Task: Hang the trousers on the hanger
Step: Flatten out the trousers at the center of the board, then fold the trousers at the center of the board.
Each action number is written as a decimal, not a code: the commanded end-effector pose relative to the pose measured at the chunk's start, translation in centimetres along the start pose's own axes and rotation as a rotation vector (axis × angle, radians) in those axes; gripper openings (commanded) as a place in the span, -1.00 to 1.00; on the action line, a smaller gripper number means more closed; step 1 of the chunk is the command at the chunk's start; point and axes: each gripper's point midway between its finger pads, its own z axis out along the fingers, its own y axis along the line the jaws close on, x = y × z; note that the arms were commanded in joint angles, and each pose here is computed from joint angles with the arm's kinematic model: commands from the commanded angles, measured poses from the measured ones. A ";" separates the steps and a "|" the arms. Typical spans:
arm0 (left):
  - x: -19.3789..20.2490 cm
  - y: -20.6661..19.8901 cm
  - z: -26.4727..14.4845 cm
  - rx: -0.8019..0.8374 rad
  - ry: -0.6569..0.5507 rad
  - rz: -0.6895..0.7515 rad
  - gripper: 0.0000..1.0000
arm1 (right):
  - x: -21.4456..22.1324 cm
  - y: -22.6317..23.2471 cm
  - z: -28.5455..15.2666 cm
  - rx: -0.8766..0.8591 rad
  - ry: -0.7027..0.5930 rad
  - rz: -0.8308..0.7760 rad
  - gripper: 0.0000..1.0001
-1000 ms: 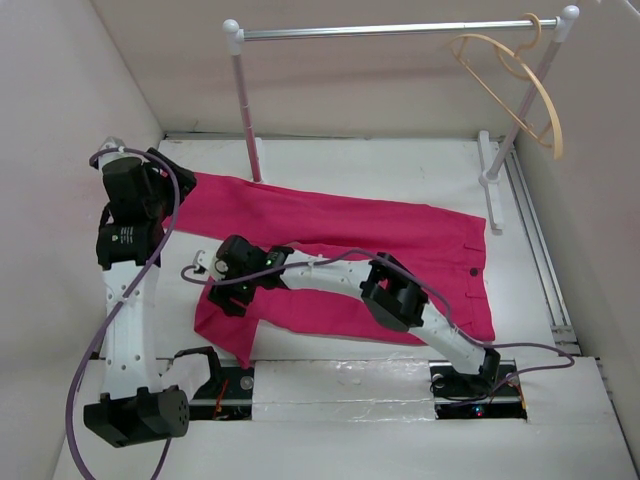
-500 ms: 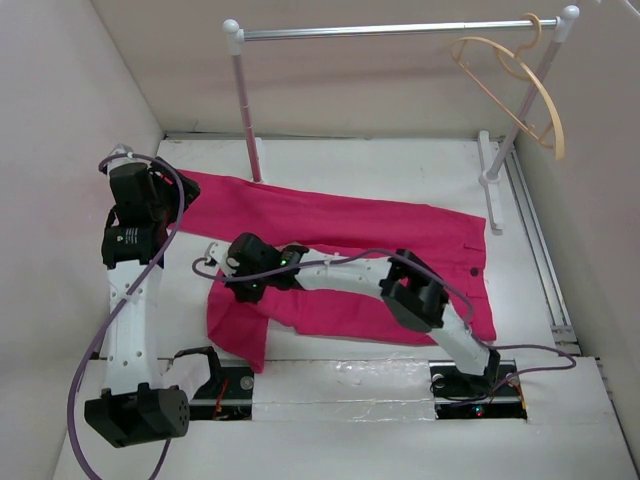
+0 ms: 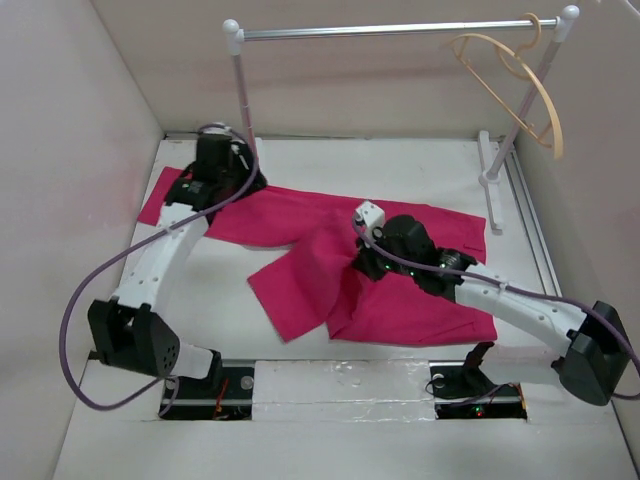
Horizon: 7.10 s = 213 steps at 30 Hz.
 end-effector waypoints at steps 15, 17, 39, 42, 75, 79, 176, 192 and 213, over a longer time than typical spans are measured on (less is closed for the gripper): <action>23.6 -0.8 -7.3 -0.079 0.367 0.112 -0.43 | 4.6 -6.4 -2.2 0.189 0.222 0.046 0.03; 24.9 -0.6 -8.5 -0.129 0.340 -0.079 -0.33 | 3.1 -6.7 -3.1 0.201 0.210 -0.003 -0.14; 35.8 8.2 -10.8 -0.436 0.300 -0.887 -0.12 | 2.3 -2.3 -9.6 0.017 0.088 -0.075 -0.18; 34.7 8.7 -10.5 -0.454 0.228 -0.934 -0.10 | 2.9 -1.7 -9.9 -0.022 0.085 -0.092 -0.17; 32.4 7.7 -4.4 -0.517 0.017 -0.857 -0.24 | 5.3 1.2 -11.5 -0.177 0.118 -0.193 -0.18; 32.7 8.0 -4.3 -0.514 0.024 -0.844 -0.57 | 4.8 1.1 -11.4 -0.172 0.111 -0.192 -0.18; -3.1 8.2 -23.8 -0.188 -0.691 -0.038 -1.00 | 27.4 -25.2 -19.5 0.909 0.154 1.133 0.03; -1.8 4.9 -16.3 -0.300 -0.641 0.042 -1.00 | 20.5 -25.0 -24.9 1.059 0.137 0.873 -1.00; -3.9 16.1 -10.3 -0.579 -0.467 -0.275 -1.00 | 15.8 -27.1 -21.6 0.875 0.145 0.684 -1.00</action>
